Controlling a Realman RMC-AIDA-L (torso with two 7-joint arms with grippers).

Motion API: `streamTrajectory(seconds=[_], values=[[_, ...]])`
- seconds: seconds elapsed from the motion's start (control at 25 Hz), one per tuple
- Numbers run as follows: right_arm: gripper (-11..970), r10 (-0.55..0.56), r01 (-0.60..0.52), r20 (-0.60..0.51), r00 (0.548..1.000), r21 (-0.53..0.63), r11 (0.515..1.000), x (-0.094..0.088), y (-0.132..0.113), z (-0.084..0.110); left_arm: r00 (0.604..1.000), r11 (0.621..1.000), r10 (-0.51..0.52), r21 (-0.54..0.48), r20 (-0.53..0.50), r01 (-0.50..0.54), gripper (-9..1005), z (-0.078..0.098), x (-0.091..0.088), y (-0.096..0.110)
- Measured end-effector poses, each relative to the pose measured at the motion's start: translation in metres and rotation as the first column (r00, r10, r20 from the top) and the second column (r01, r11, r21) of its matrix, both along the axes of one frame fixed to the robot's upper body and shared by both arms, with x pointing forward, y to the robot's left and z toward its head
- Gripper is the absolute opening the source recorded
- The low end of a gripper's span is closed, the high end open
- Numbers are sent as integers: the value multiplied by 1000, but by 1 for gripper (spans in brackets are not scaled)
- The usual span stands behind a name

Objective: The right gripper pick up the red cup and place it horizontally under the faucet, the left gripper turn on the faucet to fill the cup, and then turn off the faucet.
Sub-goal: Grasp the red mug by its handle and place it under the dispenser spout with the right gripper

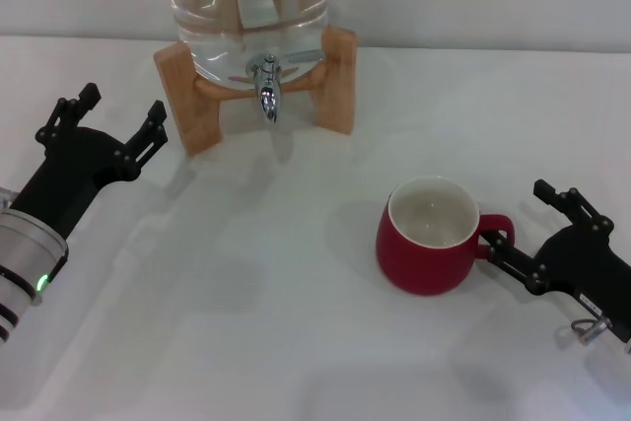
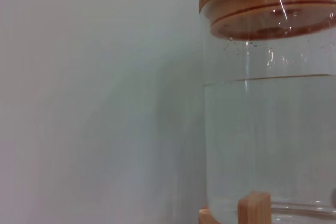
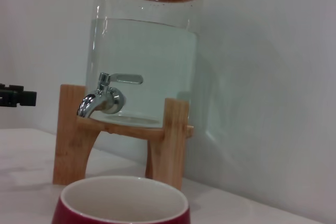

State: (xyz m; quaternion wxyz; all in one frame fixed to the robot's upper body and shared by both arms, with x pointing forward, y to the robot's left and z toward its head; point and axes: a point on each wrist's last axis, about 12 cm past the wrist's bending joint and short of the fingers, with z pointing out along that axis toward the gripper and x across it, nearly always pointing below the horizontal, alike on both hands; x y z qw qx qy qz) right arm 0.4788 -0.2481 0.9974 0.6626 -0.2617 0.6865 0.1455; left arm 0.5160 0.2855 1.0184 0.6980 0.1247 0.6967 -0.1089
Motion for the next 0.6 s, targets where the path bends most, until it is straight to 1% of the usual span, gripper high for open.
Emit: streamTrajectory(seconds=[0.6], values=[[822, -28, 28, -7, 1000, 8, 1000, 4, 0, 1, 1000, 1000, 1, -1, 0, -1, 874, 0, 0, 0]])
